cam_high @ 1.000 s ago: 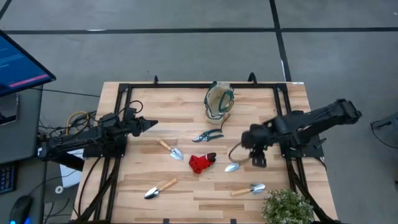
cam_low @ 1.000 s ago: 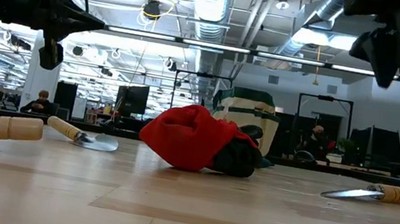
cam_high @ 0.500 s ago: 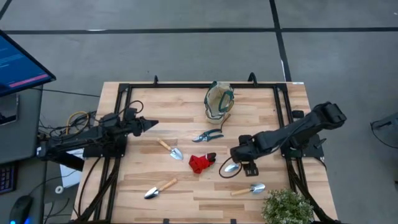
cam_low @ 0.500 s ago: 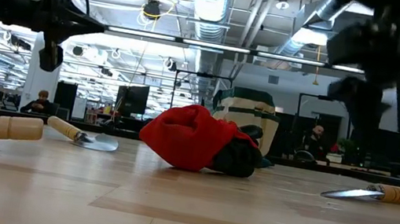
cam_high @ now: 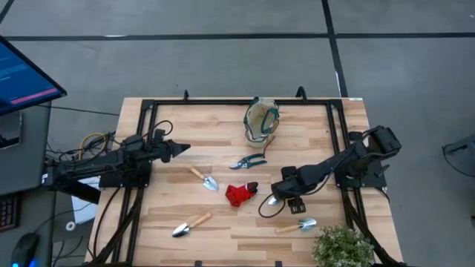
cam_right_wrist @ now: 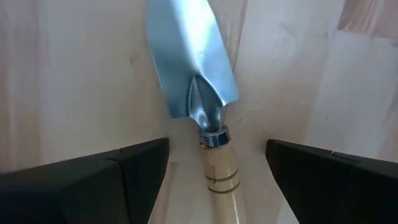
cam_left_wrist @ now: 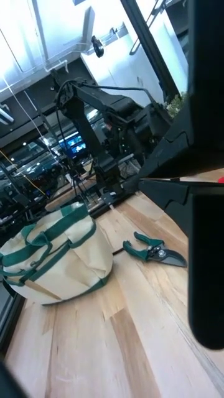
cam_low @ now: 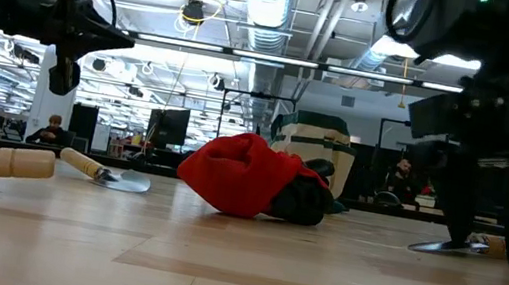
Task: Pick & Place Garden tools in Gardening bag
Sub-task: Put the trowel into the side pocket of the gardening bag
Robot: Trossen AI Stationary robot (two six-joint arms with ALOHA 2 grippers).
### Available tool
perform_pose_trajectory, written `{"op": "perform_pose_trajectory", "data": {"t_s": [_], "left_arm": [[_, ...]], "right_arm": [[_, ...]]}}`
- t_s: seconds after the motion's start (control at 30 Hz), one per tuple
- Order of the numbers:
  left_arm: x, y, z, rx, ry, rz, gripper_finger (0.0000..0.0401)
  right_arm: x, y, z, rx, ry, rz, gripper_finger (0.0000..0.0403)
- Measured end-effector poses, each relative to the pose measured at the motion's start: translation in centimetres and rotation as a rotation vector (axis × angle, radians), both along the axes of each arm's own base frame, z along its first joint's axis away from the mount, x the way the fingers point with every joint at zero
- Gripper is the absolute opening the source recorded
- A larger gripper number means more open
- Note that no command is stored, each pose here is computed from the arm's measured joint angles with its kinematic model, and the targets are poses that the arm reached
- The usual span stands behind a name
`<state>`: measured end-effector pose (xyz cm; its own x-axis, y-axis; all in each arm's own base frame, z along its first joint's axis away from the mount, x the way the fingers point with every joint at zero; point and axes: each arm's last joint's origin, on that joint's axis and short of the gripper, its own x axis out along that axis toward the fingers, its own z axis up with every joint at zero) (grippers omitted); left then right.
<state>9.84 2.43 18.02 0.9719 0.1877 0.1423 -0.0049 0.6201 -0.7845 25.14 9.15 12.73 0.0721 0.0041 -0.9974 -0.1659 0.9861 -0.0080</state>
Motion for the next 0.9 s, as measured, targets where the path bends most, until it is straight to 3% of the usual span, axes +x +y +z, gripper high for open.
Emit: {"op": "perform_pose_trajectory", "data": {"t_s": [0.13,0.37,0.6,0.9], "left_arm": [[0.0,0.0,0.0,0.001,-0.004,0.0,0.0014],[0.0,0.0,0.1,0.003,-0.009,0.0,0.0014],[0.0,0.0,0.1,0.004,-0.012,-0.001,0.0014],[0.0,0.0,0.3,0.008,-0.025,-0.002,0.0014]], "right_arm": [[0.2,0.1,-0.2,-0.007,0.016,-0.003,0.0233],[0.5,-0.4,0.1,0.006,-0.001,-0.049,0.0058],[0.8,-1.0,0.9,0.029,-0.067,-0.15,0.0057],[0.6,-4.6,9.2,-0.053,-0.572,-0.371,0.0057]]}}
